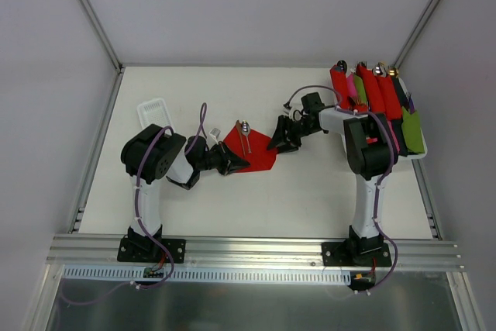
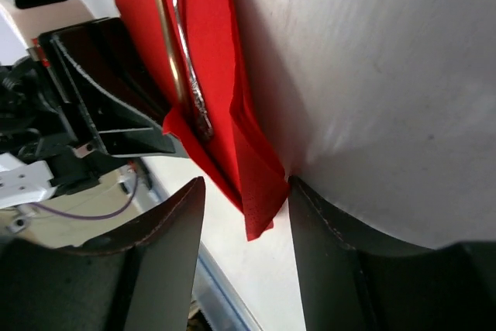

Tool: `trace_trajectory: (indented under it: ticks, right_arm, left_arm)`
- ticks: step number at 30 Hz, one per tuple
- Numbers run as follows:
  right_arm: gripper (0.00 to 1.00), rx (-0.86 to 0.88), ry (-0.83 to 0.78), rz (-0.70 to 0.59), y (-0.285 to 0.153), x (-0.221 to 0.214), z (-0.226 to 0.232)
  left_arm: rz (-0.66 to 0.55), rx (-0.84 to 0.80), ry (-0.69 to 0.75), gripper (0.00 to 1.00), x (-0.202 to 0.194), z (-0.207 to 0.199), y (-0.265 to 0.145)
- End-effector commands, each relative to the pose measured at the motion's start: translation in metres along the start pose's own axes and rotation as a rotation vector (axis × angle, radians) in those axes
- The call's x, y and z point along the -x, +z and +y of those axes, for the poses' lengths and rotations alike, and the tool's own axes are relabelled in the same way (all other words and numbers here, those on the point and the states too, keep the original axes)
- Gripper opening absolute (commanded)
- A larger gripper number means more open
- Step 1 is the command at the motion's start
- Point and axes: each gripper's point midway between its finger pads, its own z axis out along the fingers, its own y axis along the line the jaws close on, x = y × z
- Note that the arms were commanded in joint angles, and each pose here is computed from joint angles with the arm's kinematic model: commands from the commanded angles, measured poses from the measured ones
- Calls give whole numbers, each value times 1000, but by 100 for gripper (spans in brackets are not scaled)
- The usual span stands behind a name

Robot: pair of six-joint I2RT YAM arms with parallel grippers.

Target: Place the utensils on the paper napkin and roll it up

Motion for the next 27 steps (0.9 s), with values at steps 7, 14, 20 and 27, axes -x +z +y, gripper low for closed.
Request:
trace_trajectory:
  ticks: [7,14,20,27]
  right_arm:
    - [49,169,128,-21,8,-9,13]
    - [33,144,98,-120,-10,1,12]
    - [9,167,14,-118,-10,5,32]
    - [2,201,-10,-86,0,5,59]
  left_arm:
    - [-14,37,-22,3,0,14,3]
    - [-13,37,-31,2,0,14,3]
    - [-10,59,-45,1,0,18,4]
    - [1,90,-67,0,-1,25,5]
